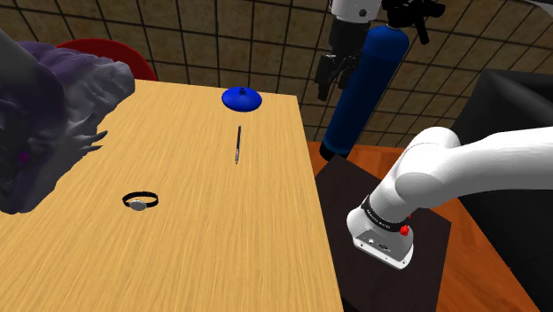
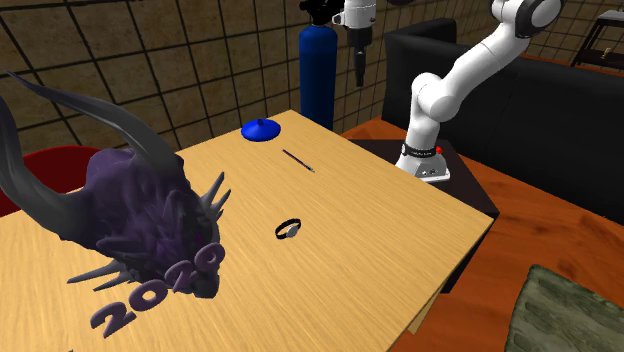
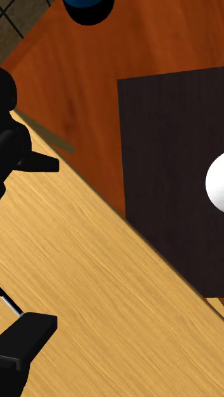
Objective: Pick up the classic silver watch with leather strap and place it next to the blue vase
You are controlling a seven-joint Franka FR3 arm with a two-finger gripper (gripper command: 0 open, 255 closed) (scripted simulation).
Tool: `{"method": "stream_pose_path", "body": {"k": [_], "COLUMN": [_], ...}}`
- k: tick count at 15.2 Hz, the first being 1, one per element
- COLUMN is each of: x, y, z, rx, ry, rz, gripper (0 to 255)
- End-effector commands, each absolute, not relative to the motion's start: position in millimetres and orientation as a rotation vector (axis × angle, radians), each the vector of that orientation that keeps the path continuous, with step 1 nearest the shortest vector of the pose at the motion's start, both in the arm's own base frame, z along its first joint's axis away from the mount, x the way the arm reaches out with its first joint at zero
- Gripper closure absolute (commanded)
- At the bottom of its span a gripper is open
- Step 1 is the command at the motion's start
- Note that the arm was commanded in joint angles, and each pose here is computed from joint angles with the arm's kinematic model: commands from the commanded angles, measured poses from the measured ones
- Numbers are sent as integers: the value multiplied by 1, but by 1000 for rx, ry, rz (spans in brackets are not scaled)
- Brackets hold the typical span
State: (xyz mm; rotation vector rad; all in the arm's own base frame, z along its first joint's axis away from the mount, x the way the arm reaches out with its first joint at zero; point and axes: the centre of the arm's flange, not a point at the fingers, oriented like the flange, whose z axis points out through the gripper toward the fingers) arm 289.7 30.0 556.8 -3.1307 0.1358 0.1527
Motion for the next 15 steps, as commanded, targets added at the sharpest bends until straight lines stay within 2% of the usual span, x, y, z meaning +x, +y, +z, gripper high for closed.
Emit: {"method": "stream_pose_path", "body": {"k": [1, 15], "x": [290, 381], "y": [30, 176], "z": [557, 496], "rx": [-3131, -3158], "ry": [136, -174], "rz": [153, 51], "gripper": [0, 0]}}
